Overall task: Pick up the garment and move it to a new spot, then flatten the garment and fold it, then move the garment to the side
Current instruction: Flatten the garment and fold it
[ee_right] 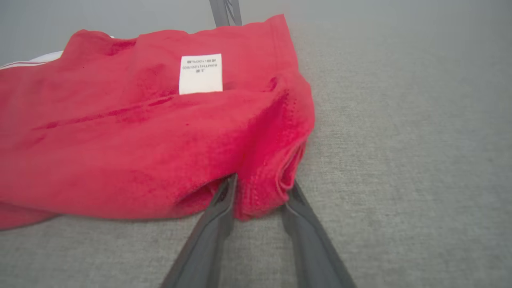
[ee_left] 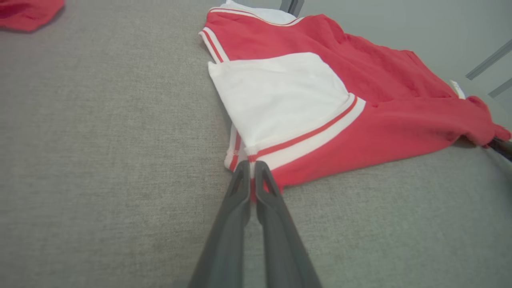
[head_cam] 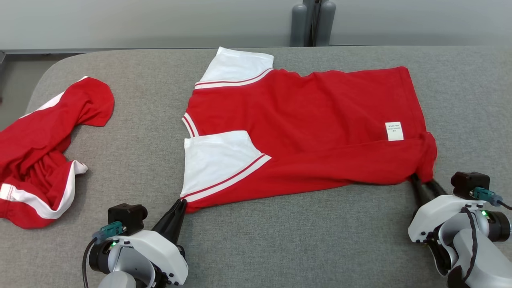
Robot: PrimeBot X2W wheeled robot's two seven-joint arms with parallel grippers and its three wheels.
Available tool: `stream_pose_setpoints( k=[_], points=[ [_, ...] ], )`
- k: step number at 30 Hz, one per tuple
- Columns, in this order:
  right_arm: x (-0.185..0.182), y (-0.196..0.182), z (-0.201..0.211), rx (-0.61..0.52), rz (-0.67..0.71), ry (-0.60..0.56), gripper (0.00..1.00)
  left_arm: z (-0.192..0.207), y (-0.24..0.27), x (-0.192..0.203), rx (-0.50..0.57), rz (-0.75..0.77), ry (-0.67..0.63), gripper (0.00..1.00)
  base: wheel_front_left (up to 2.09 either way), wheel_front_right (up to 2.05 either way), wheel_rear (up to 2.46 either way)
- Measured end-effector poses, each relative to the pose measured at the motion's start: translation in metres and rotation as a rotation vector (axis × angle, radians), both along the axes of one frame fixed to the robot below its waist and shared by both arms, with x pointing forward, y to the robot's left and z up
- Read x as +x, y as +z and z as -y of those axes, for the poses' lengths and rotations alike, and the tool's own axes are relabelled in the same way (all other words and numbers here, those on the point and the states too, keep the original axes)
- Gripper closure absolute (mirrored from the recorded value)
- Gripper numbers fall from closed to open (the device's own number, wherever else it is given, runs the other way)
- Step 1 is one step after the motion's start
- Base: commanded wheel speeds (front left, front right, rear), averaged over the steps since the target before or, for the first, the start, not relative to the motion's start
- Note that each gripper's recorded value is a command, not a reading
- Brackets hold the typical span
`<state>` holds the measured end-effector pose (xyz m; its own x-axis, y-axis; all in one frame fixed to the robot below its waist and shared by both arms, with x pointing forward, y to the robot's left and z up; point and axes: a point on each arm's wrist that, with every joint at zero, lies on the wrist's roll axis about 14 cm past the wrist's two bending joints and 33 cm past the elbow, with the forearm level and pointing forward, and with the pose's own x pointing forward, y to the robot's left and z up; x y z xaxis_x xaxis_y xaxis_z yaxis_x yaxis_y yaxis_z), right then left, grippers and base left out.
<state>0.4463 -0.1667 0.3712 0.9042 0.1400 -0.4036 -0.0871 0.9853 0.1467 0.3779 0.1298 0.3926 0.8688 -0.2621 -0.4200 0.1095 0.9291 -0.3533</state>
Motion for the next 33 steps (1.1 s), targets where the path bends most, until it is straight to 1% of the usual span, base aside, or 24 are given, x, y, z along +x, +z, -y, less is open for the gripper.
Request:
stream_pose_setpoints(
  k=[2,6,11,17,27,33],
  points=[
    [-0.001,-0.002,-0.001,0.004,-0.007,0.006,1.0,-0.003,0.001,0.0,0.011,0.007,0.001,1.0,0.0,0.0,0.0],
    [-0.003,0.0,0.013,-0.005,-0.005,-0.009,1.0,-0.004,0.005,0.0,0.02,0.024,0.0,1.0,0.0,0.0,0.0],
    [-0.018,0.0,0.031,0.02,-0.005,-0.048,1.0,-0.005,0.012,-0.001,0.027,0.048,-0.008,1.0,0.0,0.0,0.0],
    [-0.043,-0.004,0.05,0.029,-0.027,-0.07,1.0,0.001,0.009,-0.018,0.035,0.015,-0.042,1.0,0.0,0.0,0.0],
    [-0.078,-0.013,0.063,0.056,-0.077,-0.081,1.0,0.007,0.008,-0.056,0.018,-0.068,-0.049,1.0,0.0,0.0,0.0],
    [-0.101,-0.018,0.067,0.048,-0.126,-0.066,1.0,0.014,0.014,-0.076,-0.029,-0.116,-0.043,1.0,0.0,0.0,0.0]
  ],
)
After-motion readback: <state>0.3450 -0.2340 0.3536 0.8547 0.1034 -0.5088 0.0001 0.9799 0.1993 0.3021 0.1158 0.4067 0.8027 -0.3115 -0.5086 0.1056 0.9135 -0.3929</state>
